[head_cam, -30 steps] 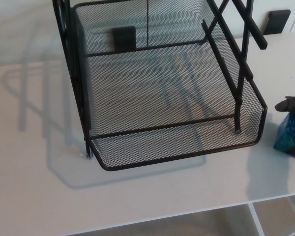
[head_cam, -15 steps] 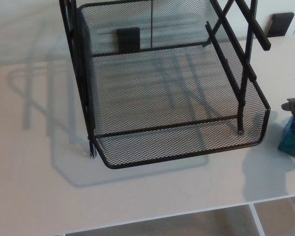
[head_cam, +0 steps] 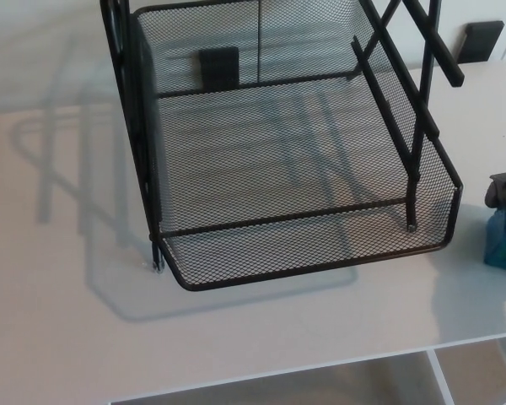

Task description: The robot walks towards a desk on which a file tray is kept in the middle and a cube is kept to its right. The robot lifts the cube using its right hand and places it on the file tray.

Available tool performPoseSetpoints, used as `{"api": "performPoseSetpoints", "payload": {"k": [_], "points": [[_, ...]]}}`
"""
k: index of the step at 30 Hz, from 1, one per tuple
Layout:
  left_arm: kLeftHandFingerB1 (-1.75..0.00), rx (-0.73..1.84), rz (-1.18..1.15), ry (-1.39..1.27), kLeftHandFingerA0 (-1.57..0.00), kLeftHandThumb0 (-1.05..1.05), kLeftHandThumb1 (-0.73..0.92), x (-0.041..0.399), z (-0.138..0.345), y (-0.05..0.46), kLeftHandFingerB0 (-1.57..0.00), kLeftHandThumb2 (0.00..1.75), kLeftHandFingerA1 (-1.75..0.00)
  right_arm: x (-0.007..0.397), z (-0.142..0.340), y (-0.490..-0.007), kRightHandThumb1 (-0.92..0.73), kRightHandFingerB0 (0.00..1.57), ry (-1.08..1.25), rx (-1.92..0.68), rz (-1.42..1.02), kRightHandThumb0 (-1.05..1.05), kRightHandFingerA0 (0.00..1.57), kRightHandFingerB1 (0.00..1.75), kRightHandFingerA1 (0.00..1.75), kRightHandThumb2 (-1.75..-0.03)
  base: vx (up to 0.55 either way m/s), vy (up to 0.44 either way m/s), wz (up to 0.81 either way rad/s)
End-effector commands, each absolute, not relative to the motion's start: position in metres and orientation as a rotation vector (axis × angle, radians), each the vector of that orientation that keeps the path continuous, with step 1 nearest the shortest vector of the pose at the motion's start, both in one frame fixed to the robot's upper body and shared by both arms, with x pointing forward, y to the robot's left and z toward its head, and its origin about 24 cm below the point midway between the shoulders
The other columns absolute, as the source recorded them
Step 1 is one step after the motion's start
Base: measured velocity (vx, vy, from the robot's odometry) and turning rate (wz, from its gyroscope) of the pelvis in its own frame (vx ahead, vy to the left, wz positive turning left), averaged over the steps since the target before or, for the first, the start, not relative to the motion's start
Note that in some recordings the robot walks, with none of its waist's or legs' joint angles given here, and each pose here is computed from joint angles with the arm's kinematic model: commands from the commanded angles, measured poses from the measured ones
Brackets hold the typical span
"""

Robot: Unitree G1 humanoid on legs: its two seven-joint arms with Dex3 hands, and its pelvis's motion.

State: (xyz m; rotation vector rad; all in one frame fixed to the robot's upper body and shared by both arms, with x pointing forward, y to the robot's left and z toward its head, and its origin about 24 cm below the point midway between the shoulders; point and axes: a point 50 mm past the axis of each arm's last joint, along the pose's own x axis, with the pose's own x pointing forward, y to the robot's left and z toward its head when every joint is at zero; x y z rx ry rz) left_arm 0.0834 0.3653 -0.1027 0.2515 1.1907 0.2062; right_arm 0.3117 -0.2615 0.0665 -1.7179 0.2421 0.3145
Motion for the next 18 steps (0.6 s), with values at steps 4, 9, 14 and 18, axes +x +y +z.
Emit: {"api": "performPoseSetpoints", "payload": {"k": [4, 9, 14, 18], "points": [[-0.63, 0.343, 0.173, 1.164, -0.20, -0.94, 0.70, 0.084, -0.095, 0.374, -0.21, 1.00, -0.70, 0.289, 0.059, -0.280, -0.77, 0.63, 0.033, -1.543, 0.259, -0.18, 0.78, 1.58, 1.75, -0.73, 0.00, 0.000, 0.00], [-0.64, 0.325, 0.184, 1.166, -0.20, -0.96, 0.69, 0.084, -0.094, 0.375, -0.21, 1.04, -0.70, 0.308, 0.140, -0.299, -0.81, 0.65, -0.068, -1.529, 0.121, -0.19, 0.75, 1.35, 1.66, -0.66, 0.00, 0.000, 0.00], [-0.65, 0.348, 0.186, 1.173, -0.21, -0.91, 0.92, 0.083, -0.095, 0.376, -0.24, 0.72, -0.74, 0.320, 0.203, -0.306, -0.78, 0.76, -0.150, -1.515, 0.004, -0.23, 0.87, 1.22, 1.56, -0.74, 0.00, 0.000, 0.00], [-0.68, 0.329, 0.205, 1.189, -0.17, -0.94, 0.69, 0.082, -0.096, 0.377, -0.28, 1.21, -0.69, 0.330, 0.267, -0.300, -0.76, 0.79, -0.288, -1.458, -0.125, -0.20, 0.82, 1.11, 1.56, -0.76, 0.00, 0.000, 0.00]]}}
